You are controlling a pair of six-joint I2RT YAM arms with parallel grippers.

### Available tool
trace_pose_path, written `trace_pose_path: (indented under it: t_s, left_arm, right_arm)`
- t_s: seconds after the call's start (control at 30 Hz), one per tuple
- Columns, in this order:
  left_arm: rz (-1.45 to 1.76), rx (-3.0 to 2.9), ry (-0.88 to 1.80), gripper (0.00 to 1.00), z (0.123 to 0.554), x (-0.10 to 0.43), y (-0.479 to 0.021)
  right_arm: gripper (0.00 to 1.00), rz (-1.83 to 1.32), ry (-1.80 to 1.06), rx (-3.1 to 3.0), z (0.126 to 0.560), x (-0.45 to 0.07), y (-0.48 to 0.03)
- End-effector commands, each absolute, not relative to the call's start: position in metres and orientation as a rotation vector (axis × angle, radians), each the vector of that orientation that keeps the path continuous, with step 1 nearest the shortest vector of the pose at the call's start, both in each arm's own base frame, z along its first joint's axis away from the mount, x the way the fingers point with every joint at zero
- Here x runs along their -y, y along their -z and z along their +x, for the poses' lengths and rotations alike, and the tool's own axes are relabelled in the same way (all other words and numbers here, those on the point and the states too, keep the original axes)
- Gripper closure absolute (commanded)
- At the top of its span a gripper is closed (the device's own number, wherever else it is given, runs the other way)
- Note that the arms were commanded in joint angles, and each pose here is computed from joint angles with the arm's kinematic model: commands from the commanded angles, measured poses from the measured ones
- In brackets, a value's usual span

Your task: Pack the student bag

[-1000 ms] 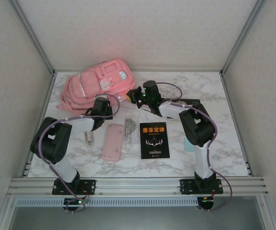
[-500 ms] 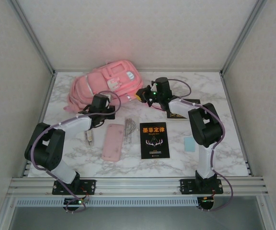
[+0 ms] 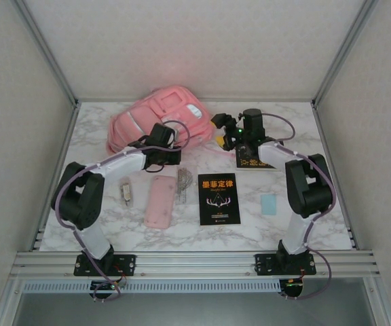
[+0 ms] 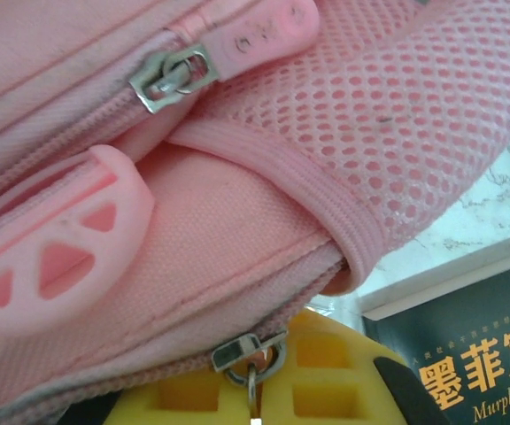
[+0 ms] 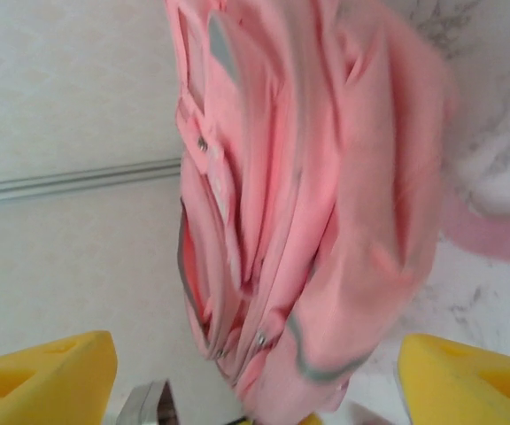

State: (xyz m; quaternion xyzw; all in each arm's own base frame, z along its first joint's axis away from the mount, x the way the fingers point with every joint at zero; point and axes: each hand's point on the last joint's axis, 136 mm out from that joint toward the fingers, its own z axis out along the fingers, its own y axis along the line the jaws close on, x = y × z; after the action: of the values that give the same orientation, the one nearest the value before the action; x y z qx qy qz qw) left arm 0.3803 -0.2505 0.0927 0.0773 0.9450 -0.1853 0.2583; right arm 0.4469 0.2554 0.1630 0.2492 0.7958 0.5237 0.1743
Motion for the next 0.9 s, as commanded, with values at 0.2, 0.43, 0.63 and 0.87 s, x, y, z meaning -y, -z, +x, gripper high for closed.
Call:
trace_pose_path:
  t_s: [0.2, 0.43, 0.63, 0.87]
  left_arm:
    - [0.301, -2.543, 0.588, 1.0, 0.376, 0.291, -0.116]
    - [0.322, -2.573, 0.553, 1.0, 0.36, 0.287, -0.115]
    - [0.275, -2.649, 0.341, 1.0, 0.353, 0.254, -0.1]
    - [0.182, -2.794, 0.155, 1.0, 0.33, 0.203, -0.083]
  right_arm:
    - [0.16, 0.753, -1.525, -2.394, 0.408, -0.3, -0.125]
    - [0.34, 0.775, -1.552, -2.381, 0.435, -0.321, -0.101]
    - [1.0, 0.749, -1.507, -2.322, 0.454, -0.311, -0.106]
    - [1.0, 0.619, -1.29, -2.285, 0.471, -0.27, -0.127]
